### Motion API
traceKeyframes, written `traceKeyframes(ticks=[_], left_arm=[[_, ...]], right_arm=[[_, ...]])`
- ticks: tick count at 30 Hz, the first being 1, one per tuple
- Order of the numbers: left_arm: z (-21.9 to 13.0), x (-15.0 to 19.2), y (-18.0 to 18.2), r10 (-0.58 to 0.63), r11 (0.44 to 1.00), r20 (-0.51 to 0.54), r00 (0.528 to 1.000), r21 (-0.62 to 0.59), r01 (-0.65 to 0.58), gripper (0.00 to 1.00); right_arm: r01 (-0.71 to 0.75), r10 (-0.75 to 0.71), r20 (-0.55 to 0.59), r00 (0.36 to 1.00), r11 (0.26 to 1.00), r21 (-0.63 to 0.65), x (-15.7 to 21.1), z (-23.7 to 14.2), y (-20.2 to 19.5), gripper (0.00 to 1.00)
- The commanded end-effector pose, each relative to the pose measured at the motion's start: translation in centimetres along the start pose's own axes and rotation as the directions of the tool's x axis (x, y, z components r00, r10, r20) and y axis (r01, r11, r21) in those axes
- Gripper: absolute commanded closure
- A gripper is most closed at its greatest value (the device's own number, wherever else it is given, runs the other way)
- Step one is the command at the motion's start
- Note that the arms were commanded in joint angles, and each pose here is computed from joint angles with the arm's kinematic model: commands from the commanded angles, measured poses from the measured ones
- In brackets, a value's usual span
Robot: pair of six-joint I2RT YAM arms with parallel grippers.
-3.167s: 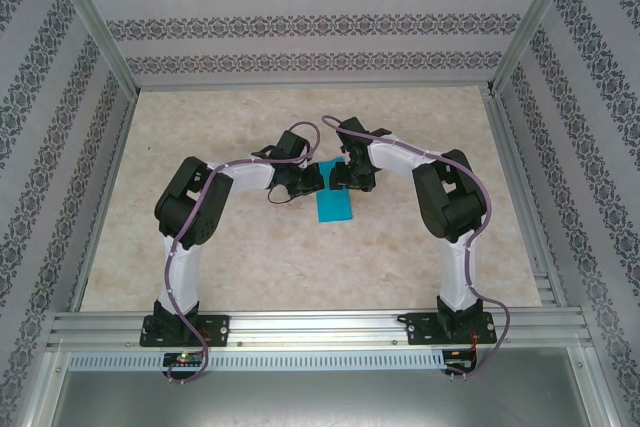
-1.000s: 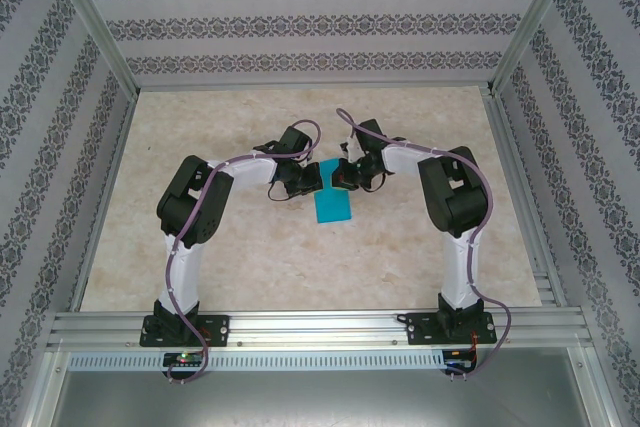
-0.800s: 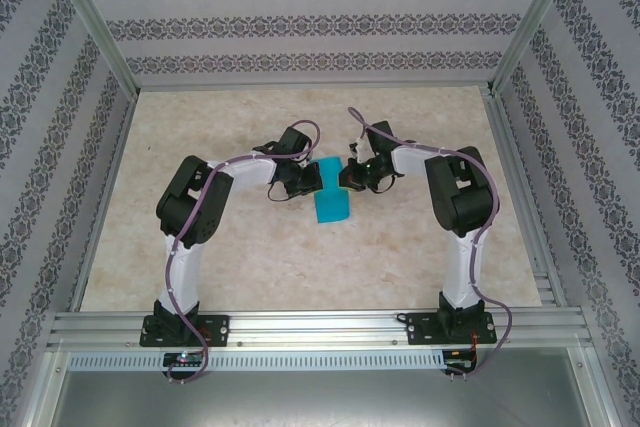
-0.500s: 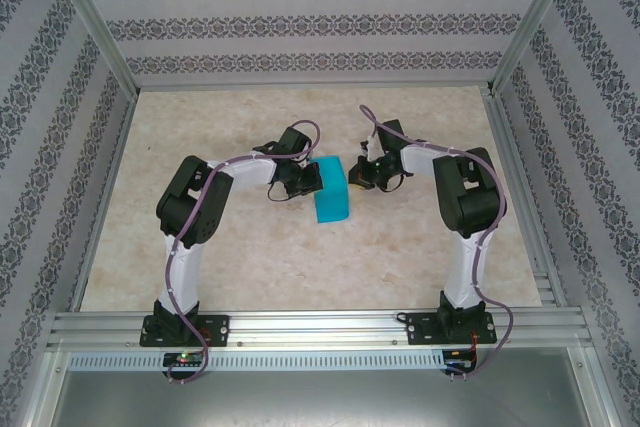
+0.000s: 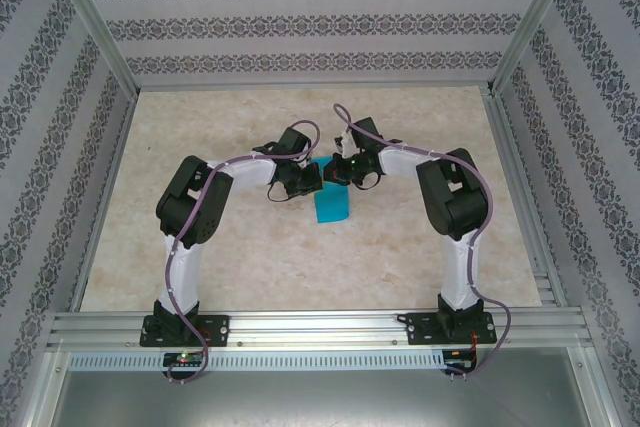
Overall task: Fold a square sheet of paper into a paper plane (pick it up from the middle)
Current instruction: Fold the square sheet of paper in half at the center of the table.
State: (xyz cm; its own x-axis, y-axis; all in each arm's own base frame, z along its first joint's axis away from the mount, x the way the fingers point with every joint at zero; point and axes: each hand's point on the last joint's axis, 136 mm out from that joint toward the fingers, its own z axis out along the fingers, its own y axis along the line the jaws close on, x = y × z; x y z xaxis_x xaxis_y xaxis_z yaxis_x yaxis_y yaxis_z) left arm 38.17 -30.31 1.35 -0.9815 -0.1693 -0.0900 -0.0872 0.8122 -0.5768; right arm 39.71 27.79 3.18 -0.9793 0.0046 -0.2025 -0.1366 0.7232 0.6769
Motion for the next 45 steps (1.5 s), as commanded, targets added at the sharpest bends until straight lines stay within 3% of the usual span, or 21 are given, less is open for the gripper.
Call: traceKeyframes(ticks=[1,15,18,24,29,35,45], left_arm=[[2.5,7.1,10.4,-0.161,0.939,-0.185,0.97,-0.331,0.093,1.0],[2.6,7.7,11.1,-0.176,0.931,-0.195,0.965,-0.351,0.099,1.0],[2.6,7.7,11.0,-0.178,0.932,-0.195,0.965,-0.349,0.101,1.0],[2.6,7.7,10.9,-0.175,0.933,-0.196,0.965,-0.346,0.099,1.0],[2.7,7.7,10.8,-0.173,0.934,-0.196,0.965,-0.342,0.098,1.0],[2.7,7.7,10.9,-0.173,0.934,-0.197,0.965,-0.342,0.098,1.0],[2.7,8.1,11.2,-0.178,0.933,-0.205,0.962,-0.347,0.099,1.0]], right_arm=[[-0.025,0.025,0.015,1.0,1.0,0.016,-0.9,0.7,-1.2,1.0],[-0.173,0.151,0.143,0.978,0.973,0.155,-3.4,-2.5,-8.9,1.0],[-0.162,0.135,0.177,0.975,0.976,0.145,-4.5,-3.7,-8.2,1.0],[-0.066,0.061,0.251,0.966,0.998,0.013,-6.1,-6.5,-2.4,1.0],[-0.03,0.032,0.164,0.986,0.999,-0.015,-4.6,-3.2,-0.1,1.0],[-0.045,0.045,0.109,0.993,0.999,-0.003,-4.2,0.0,-0.3,1.0],[-0.123,0.111,0.129,0.985,0.989,0.088,-5.6,0.1,-5.8,1.0]])
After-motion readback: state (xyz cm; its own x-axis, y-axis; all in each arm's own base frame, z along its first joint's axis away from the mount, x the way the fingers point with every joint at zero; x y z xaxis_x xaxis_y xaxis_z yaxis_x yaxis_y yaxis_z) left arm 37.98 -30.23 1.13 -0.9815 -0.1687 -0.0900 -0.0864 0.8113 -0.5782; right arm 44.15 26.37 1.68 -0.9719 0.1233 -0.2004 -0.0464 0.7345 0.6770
